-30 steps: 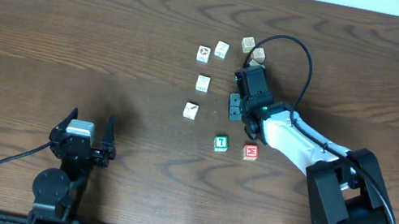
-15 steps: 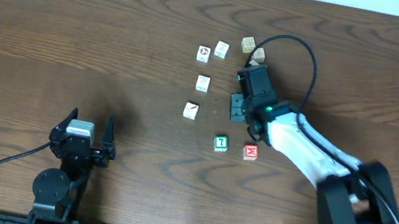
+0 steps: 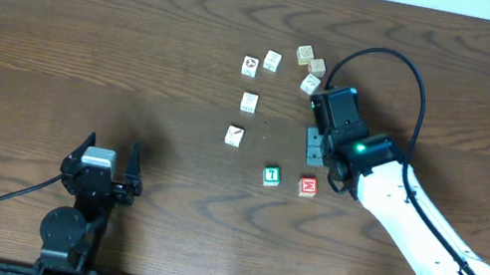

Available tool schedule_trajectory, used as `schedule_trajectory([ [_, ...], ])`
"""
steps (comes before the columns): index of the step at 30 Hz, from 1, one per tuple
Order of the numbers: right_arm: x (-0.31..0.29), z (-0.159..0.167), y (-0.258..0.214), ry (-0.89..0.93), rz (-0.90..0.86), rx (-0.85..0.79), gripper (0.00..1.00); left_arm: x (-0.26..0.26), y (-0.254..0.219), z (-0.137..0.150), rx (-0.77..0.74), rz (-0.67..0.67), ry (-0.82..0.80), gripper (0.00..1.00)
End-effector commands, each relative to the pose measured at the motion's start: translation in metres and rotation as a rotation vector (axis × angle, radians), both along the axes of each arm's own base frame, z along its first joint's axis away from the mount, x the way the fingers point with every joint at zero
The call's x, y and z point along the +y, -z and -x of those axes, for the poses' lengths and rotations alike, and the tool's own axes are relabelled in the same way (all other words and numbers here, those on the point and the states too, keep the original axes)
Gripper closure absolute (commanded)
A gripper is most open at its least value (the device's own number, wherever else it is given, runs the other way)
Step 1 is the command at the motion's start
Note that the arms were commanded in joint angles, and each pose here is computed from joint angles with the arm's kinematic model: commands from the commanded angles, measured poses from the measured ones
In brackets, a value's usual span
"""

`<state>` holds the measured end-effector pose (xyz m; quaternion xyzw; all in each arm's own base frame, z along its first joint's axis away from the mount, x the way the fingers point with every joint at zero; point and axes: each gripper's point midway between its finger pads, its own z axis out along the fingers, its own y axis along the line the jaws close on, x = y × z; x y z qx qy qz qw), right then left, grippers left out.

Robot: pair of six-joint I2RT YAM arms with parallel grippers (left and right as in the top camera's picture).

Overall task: Lift 4 blocks
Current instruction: 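Lift the yellow W block and carry it beside the red M block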

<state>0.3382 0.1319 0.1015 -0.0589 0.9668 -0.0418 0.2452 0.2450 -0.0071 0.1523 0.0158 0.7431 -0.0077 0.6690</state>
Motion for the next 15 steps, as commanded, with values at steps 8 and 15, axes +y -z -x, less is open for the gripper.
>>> schedule_trajectory([
  [8, -0.020, 0.027, 0.029, 0.104, 0.034, 0.066, 0.79, 0.002, 0.015, 0.001, 0.048, 0.004, -0.008, 0.26],
  [15, -0.030, 0.055, 0.062, 0.149, 0.030, 0.149, 0.78, 0.002, 0.015, 0.001, 0.048, 0.004, -0.008, 0.26],
])
